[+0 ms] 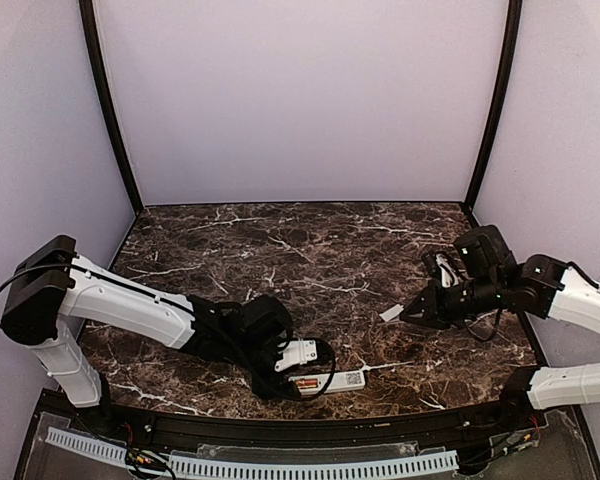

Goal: Unload the batteries from the remote control

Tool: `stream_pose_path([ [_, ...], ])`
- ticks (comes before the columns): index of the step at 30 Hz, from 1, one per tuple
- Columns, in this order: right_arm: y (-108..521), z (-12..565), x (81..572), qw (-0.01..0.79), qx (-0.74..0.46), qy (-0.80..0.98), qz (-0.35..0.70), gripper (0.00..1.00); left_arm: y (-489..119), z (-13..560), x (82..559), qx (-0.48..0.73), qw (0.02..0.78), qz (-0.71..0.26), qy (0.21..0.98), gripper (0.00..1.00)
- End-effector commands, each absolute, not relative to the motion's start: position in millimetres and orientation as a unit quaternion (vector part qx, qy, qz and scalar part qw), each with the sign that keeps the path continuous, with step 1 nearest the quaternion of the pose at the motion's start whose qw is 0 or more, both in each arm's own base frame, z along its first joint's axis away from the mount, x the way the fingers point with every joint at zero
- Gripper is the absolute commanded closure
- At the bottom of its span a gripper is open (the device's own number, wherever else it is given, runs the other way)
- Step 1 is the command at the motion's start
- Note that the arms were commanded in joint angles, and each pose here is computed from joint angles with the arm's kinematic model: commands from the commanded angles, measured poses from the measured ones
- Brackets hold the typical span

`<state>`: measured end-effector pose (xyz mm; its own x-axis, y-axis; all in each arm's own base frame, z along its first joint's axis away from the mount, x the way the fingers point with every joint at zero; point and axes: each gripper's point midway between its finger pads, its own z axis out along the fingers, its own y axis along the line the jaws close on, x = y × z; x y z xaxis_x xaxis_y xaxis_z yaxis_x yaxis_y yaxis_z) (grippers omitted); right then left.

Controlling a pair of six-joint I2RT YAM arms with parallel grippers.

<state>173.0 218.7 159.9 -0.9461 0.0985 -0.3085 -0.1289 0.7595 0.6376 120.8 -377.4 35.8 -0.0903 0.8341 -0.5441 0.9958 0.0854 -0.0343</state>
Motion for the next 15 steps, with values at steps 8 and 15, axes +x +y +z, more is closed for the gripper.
stream_pose_path([
  [8, 222.8, 175.8, 184.5, 0.184, -0.011, 0.919, 0.348, 1.0, -372.1, 90.7, 136.2, 0.618, 0.313, -0.203, 0.692, 0.25],
  [15, 224.1, 178.1, 187.0, 0.186, -0.012, 0.919, 0.347, 1.0, -347.8, 131.3, 153.3, 0.514, 0.452, -0.232, 0.691, 0.02],
])
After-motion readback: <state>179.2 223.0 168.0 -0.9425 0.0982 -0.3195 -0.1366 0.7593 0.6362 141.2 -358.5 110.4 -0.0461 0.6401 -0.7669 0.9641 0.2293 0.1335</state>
